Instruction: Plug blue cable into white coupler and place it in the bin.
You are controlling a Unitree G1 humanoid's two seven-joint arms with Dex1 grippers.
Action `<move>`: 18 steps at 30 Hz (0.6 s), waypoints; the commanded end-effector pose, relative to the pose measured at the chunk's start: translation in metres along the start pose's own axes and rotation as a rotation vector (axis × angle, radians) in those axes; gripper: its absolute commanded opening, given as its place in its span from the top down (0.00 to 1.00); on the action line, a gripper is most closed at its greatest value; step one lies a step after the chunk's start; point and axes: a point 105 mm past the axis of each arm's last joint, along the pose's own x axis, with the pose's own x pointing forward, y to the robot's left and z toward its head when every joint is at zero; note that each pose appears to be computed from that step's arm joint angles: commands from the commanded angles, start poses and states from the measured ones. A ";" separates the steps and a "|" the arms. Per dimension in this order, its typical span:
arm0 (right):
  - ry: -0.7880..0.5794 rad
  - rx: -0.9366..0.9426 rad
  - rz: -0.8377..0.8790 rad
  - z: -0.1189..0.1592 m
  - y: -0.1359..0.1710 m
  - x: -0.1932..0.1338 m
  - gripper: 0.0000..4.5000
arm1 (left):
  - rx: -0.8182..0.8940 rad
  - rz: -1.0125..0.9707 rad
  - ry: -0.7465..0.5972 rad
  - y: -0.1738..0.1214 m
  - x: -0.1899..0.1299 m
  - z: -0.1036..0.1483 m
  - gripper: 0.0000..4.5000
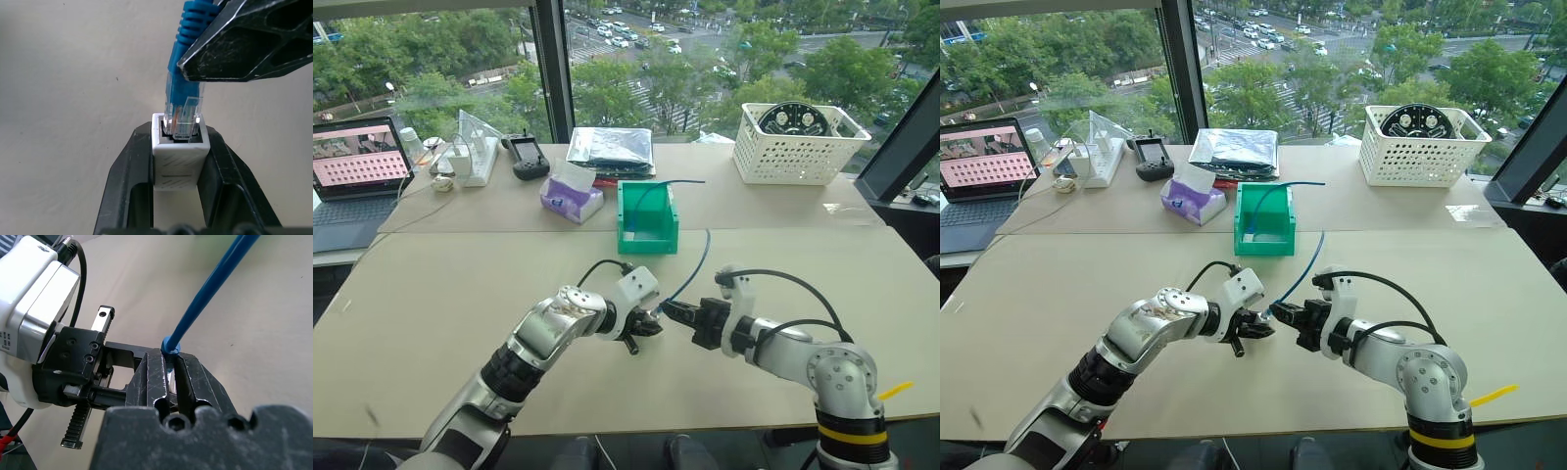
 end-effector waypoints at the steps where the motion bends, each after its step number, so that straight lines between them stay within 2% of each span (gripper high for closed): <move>1: 0.051 -0.040 -0.005 -0.009 0.004 0.000 1.00 | 0.024 0.069 0.015 0.009 -0.003 0.003 0.85; 11: 0.169 -0.139 -0.045 -0.034 0.007 0.007 1.00 | 0.001 0.103 0.013 0.005 0.004 0.021 0.85; 18: 0.209 -0.120 0.001 -0.045 0.016 0.010 1.00 | -0.023 0.106 0.015 0.000 0.011 0.024 0.85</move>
